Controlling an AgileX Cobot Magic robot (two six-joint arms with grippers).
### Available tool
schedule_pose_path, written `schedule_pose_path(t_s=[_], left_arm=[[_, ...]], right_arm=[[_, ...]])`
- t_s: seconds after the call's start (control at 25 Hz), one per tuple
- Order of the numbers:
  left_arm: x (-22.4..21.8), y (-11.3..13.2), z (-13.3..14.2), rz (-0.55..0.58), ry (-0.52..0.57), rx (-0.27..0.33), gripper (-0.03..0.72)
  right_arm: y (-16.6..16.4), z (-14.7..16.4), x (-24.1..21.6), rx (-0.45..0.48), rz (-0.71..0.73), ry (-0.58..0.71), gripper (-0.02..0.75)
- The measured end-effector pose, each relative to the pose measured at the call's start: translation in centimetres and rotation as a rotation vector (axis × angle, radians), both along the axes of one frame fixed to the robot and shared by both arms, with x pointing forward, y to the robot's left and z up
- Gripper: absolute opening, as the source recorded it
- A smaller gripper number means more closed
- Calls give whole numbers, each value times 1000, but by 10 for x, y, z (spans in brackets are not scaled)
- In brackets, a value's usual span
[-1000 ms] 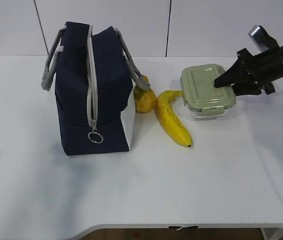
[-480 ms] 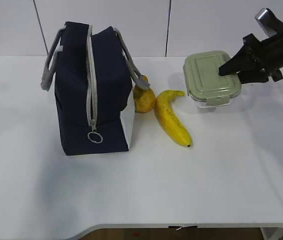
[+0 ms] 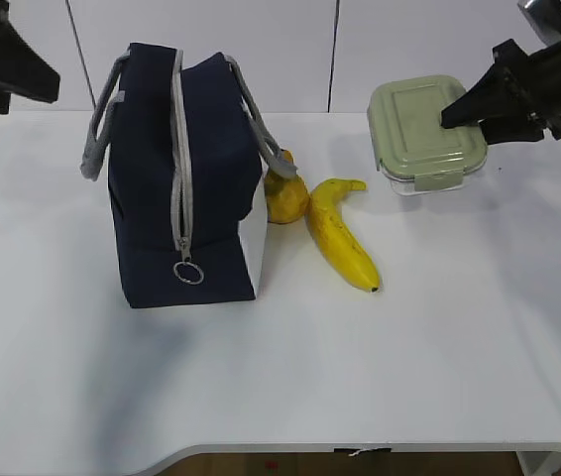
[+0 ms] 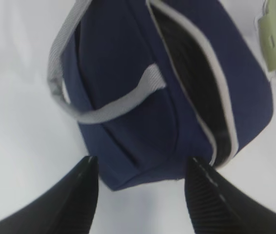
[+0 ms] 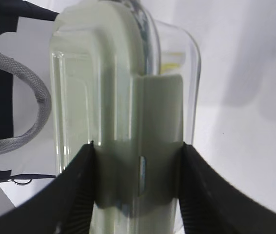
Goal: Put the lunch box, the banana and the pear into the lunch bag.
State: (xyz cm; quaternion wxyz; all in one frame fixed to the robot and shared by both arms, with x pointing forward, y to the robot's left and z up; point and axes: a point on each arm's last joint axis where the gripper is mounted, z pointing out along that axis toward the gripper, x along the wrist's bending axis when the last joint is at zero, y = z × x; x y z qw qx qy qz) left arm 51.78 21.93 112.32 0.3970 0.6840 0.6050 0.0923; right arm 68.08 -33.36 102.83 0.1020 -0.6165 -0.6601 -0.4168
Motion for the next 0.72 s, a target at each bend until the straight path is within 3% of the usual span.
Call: schedule_pose_path(t_s=[0.24, 0.72], left_arm=[[30, -10, -4, -2, 30, -68, 430], [78, -25, -16, -12, 56, -139, 458]], right_arm=[[12, 5, -3, -22, 30, -1, 349], [27, 27, -13, -78, 80, -28, 349]])
